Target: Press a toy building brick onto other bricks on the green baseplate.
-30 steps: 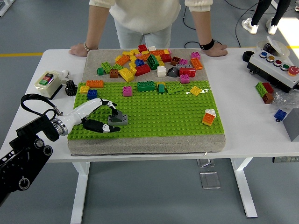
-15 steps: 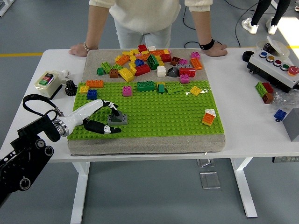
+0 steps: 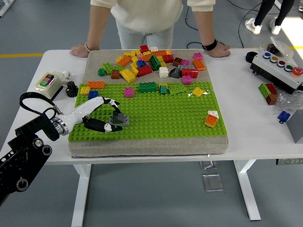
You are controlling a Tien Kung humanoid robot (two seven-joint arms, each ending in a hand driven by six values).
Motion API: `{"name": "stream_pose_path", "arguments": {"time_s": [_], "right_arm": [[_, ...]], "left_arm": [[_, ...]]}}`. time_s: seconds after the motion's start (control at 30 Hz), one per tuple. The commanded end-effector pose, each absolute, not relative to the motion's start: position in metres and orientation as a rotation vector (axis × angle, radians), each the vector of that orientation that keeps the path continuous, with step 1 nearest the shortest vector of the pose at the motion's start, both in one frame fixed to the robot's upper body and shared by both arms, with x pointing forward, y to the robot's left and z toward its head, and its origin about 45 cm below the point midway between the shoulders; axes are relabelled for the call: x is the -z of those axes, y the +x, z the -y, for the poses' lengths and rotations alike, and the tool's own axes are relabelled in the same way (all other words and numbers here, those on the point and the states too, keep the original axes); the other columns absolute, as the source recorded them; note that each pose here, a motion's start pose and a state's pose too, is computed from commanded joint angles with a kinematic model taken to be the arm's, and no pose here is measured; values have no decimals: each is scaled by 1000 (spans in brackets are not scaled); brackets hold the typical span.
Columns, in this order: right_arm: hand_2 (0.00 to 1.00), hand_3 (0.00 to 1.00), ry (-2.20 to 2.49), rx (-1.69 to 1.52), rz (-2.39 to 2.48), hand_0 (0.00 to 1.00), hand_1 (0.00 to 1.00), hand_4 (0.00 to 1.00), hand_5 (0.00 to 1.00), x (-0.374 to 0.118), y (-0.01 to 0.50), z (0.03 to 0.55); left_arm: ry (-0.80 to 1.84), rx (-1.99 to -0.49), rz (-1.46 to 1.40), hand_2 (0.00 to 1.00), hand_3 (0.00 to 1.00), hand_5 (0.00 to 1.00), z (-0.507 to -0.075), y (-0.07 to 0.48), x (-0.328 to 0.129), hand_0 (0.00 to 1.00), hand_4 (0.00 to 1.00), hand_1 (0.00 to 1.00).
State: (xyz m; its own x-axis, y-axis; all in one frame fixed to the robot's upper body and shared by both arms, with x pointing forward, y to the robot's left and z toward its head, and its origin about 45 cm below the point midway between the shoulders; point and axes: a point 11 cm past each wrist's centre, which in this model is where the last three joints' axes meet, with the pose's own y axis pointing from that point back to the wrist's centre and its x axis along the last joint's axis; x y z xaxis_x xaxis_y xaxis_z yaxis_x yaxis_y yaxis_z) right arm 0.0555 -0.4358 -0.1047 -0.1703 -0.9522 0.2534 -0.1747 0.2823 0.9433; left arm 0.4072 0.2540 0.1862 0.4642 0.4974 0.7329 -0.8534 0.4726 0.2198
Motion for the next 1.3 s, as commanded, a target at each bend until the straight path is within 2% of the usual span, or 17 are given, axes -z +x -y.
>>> {"name": "stream_pose_path", "arguments": {"time_s": [1.3], "right_arm": [[732, 680, 1067, 1007, 1584, 762, 688, 959, 484, 104, 56, 437]], "left_arm": [[664, -915, 630, 845, 577, 365, -267, 407, -179, 986, 998, 878]]}}
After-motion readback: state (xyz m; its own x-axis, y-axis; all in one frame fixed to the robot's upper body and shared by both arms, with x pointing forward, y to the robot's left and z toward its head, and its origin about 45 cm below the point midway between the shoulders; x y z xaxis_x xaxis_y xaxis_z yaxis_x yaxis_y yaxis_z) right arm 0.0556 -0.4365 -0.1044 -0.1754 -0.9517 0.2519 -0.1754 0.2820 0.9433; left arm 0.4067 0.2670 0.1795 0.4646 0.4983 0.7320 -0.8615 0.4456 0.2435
